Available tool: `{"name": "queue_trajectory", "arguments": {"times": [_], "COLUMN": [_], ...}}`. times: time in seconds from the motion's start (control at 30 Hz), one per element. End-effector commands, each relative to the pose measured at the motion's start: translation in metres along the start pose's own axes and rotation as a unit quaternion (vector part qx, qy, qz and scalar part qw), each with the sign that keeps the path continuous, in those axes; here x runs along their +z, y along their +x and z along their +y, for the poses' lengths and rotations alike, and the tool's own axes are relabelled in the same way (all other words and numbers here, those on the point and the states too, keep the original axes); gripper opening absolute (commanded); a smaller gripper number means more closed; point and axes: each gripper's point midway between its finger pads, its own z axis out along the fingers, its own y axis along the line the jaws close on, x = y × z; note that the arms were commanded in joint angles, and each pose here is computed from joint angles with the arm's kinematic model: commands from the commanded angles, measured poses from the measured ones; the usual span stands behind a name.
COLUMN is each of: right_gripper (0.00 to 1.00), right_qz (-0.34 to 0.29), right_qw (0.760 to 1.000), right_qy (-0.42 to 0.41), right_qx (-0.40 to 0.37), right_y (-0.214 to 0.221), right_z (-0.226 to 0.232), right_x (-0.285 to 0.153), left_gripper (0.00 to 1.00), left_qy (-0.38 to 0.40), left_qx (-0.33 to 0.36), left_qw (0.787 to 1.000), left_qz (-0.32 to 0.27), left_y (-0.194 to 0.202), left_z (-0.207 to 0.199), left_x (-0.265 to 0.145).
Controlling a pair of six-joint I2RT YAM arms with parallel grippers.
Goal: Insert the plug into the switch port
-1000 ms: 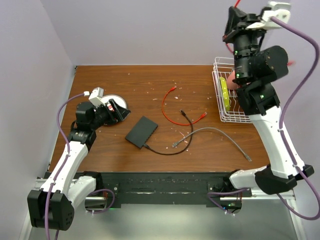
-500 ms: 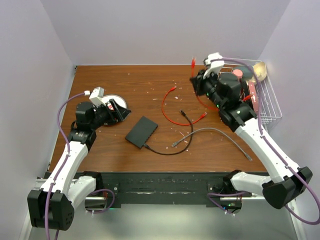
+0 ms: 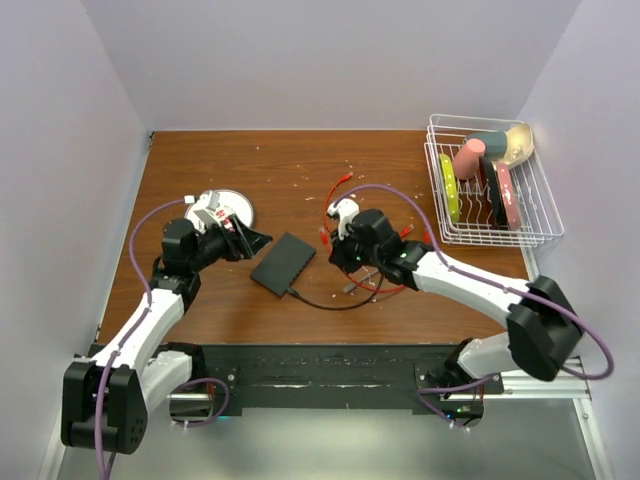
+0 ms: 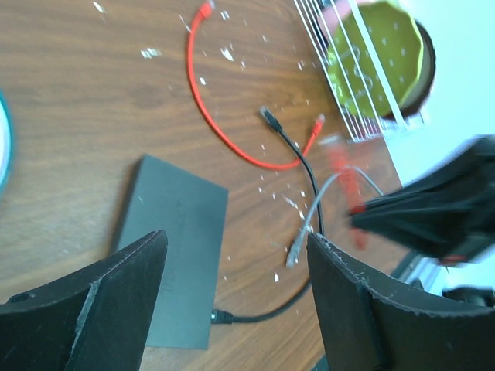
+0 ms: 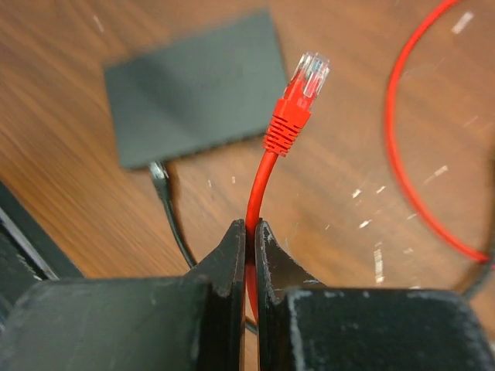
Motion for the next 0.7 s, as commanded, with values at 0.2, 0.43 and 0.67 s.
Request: {"name": "queue_trajectory", "arguments": {"times": [0.2, 0.43, 0.67], "right_gripper": [0.0, 0.0, 0.0], "right_qz": [-0.002, 0.004, -0.01], "right_qw": [0.999, 0.998, 0.995], "right_qy": [-0.05, -0.061, -0.096], "right_qx": [-0.01, -0.022, -0.028], "right_y": [0.022, 0.028, 0.021], "right_z": [0.034, 0.054, 0.074], "right_x": [0.039, 0.044, 0.033], "left_gripper": [0.74, 0.71, 0.63], "left_qy": [0.112, 0.118, 0.09], "left_qx": [-0.016, -0.027, -0.044], "left_qw": [0.993, 0.992, 0.994], "left_qz": [0.023, 0.035, 0.033], "left_y": [0.044, 0.052, 0.052], "left_z": [-0.023, -0.03, -0.021], "left_x": [0.008, 0.021, 0.029]}}
